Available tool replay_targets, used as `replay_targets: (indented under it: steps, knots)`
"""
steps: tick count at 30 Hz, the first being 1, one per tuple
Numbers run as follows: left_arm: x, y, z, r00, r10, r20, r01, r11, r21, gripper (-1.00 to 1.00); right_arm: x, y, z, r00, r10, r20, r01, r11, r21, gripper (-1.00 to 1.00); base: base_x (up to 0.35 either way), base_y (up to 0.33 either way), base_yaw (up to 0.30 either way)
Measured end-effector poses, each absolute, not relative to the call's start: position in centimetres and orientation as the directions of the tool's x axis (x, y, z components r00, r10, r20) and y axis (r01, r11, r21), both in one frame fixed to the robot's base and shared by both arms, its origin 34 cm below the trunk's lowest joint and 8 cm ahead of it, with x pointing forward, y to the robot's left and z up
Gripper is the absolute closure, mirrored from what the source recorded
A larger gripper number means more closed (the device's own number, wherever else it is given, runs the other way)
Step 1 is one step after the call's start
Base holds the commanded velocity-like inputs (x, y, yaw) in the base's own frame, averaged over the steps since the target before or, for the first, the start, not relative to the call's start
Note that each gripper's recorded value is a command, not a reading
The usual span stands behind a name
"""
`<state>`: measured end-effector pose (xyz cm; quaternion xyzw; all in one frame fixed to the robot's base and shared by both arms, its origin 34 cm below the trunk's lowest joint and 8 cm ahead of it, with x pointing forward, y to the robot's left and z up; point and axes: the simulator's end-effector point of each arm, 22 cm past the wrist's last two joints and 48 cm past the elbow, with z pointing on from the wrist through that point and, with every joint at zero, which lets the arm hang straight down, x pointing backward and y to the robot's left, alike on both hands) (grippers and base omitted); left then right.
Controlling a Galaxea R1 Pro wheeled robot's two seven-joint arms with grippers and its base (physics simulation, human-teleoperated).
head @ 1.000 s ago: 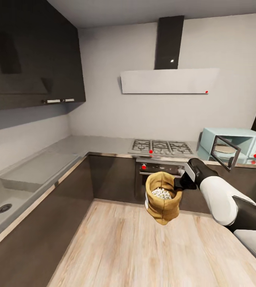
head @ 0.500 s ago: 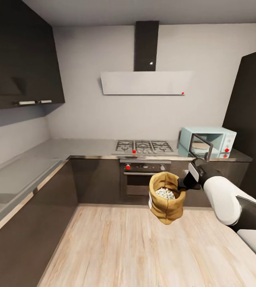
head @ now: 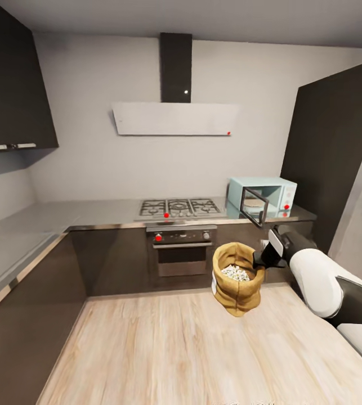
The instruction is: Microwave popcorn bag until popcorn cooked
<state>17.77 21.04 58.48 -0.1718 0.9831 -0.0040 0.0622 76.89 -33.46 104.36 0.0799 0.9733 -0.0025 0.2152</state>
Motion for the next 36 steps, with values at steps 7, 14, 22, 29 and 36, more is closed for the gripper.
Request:
replay_targets:
  steps: [7,14,22,29,36]
  knots:
    - [17.9,21.0,58.5,-0.934,-0.336,-0.124,-0.335,0.942,-0.030,-1.00,76.4,-36.1,104.5,-0.889,0.184,-0.420,0.192,0.981,0.023,1.00,0.000,0.000,-0.287]
    - [17.9,21.0,58.5,-0.934,-0.336,-0.123,-0.334,0.942,-0.030,-1.00,76.2,-37.4,104.6,-0.885,0.198,-0.422,0.210,0.977,0.018,1.00,0.000,0.000,-0.291]
    - [17.9,20.9,58.5,-0.934,-0.335,-0.124,-0.334,0.942,-0.031,-1.00,76.3,-37.7,104.7,-0.883,0.199,-0.426,0.213,0.977,0.013,1.00,0.000,0.000,-0.293]
    - [18.1,20.8,58.5,-0.935,-0.330,-0.128,-0.328,0.944,-0.034,-1.00,76.0,-38.9,104.7,-0.880,0.211,-0.425,0.230,0.973,0.008,1.00,0.000,0.000,-0.294]
    - [18.0,20.9,58.5,-0.933,-0.336,-0.126,-0.334,0.942,-0.033,-1.00,75.8,-39.5,104.7,-0.879,0.220,-0.423,0.239,0.971,0.010,1.00,0.000,0.000,-0.294]
